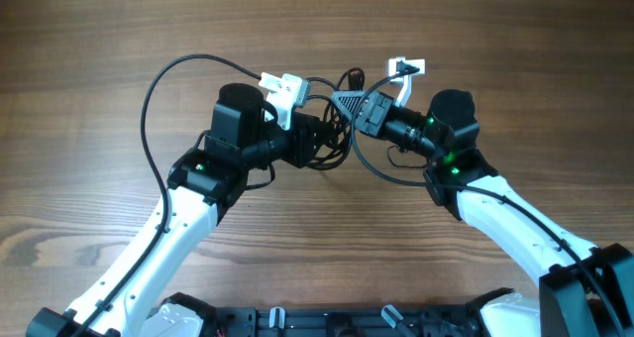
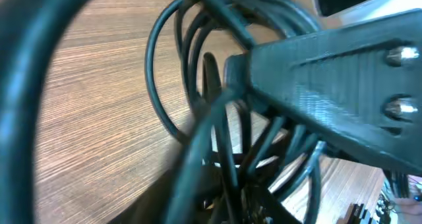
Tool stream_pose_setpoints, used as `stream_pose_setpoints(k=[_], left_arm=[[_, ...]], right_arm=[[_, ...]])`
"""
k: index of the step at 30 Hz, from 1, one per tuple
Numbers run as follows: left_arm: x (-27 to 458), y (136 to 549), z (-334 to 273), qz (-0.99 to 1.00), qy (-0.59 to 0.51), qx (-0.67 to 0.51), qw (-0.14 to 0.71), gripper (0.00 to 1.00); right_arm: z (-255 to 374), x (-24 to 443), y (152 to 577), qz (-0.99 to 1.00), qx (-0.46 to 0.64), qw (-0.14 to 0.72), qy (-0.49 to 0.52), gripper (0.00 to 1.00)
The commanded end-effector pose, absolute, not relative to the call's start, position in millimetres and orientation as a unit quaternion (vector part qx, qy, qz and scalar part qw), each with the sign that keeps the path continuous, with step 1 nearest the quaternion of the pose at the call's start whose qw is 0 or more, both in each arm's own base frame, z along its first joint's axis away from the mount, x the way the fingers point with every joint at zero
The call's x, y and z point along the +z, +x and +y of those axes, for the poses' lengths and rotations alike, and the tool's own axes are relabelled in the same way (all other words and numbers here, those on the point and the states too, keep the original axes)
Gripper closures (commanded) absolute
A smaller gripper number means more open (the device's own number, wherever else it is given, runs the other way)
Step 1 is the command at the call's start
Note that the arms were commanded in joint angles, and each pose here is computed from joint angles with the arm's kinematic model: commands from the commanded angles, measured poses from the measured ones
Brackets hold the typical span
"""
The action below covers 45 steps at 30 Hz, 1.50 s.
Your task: Untangle cables
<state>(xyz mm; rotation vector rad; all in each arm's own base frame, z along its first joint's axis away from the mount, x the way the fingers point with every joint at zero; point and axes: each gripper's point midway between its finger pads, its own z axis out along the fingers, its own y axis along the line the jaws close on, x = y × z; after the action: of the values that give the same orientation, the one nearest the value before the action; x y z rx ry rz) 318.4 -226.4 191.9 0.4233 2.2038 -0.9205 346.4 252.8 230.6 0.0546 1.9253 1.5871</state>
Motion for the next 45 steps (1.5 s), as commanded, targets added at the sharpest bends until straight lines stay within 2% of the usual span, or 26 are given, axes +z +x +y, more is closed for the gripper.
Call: stream_pose_setpoints(k=[1, 4, 6, 7, 9, 10, 13, 19, 24, 26, 27, 31, 33, 37, 45], left_arm=[[190, 329, -216, 0.860, 0.147, -0.319, 0.371, 0.71], [190, 329, -216, 0.860, 0.147, -0.319, 0.371, 0.71], [190, 330, -216, 0.860, 0.146, -0.318, 0.371, 0.75], [190, 330, -216, 0.860, 0.146, -0.318, 0.372, 0.79], [190, 330, -216, 0.860, 0.146, -0.318, 0.371, 0.96], [190, 330, -216, 0.860, 0.146, -0.318, 0.371, 0.96], [188, 333, -212, 0.863, 0.139, -0.306, 0.376, 0.96], [169, 349, -171, 0.896, 0.079, -0.191, 0.394, 0.96], [166, 349, -167, 0.900, 0.074, -0.179, 0.391, 0.96], [166, 349, -167, 0.900, 0.074, -0.179, 0.391, 0.96], [166, 349, -167, 0.900, 0.073, -0.179, 0.391, 0.96], [166, 349, -167, 0.900, 0.063, -0.184, 0.389, 0.96], [167, 349, -168, 0.900, 0.061, -0.188, 0.389, 0.96], [168, 350, -168, 0.899, 0.061, -0.188, 0.391, 0.96], [168, 351, -165, 0.900, 0.057, -0.180, 0.394, 0.96]], right_arm=[[267, 250, 324, 0.709, 0.646, 0.281, -0.033, 0.96], [268, 251, 323, 0.708, 0.648, 0.279, -0.035, 0.96], [268, 252, 322, 0.707, 0.649, 0.277, -0.037, 0.96], [268, 251, 322, 0.707, 0.649, 0.277, -0.038, 0.96], [268, 252, 322, 0.707, 0.649, 0.277, -0.038, 0.94], [268, 251, 322, 0.707, 0.649, 0.277, -0.038, 0.90], [268, 251, 322, 0.707, 0.649, 0.277, -0.038, 0.86], [268, 252, 322, 0.707, 0.649, 0.277, -0.038, 0.78], [268, 251, 322, 0.707, 0.649, 0.278, -0.038, 0.73], [268, 251, 322, 0.708, 0.648, 0.279, -0.039, 0.69], [268, 251, 322, 0.708, 0.647, 0.280, -0.040, 0.64], [267, 244, 326, 0.717, 0.638, 0.278, -0.022, 0.31], [264, 233, 332, 0.732, 0.624, 0.272, 0.004, 0.23], [258, 215, 339, 0.754, 0.597, 0.271, 0.033, 0.21], [259, 214, 337, 0.755, 0.599, 0.267, 0.030, 0.21]])
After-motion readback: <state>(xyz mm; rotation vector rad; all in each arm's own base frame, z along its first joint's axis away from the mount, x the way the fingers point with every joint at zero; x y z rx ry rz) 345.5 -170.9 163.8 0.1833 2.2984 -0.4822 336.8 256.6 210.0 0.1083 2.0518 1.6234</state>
